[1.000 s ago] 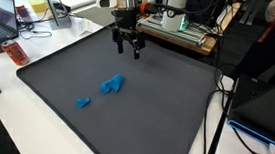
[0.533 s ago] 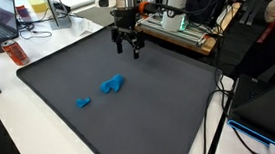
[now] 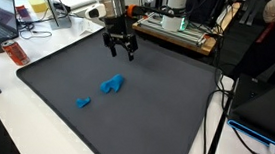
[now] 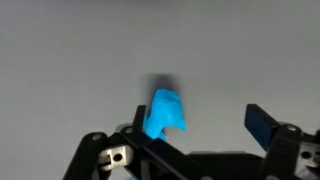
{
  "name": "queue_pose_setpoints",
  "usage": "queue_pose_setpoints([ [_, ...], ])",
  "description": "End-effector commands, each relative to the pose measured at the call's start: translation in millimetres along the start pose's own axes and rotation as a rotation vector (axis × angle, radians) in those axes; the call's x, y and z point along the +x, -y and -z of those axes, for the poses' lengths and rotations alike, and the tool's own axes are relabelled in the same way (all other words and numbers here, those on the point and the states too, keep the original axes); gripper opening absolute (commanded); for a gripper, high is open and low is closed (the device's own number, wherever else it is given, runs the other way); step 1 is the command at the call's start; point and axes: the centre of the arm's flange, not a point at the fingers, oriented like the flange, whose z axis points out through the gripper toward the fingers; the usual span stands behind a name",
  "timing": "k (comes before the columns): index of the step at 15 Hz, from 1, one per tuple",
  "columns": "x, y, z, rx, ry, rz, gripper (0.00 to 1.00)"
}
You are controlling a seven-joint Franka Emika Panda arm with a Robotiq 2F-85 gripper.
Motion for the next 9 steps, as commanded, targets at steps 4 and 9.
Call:
queue_pose_setpoints([
  [4,38.1,-20.9,-35.3,0.034,0.075,0.125,1.0],
  [9,54.1,-23.4,-66.1,0.015,0.089,0.2,1.0],
])
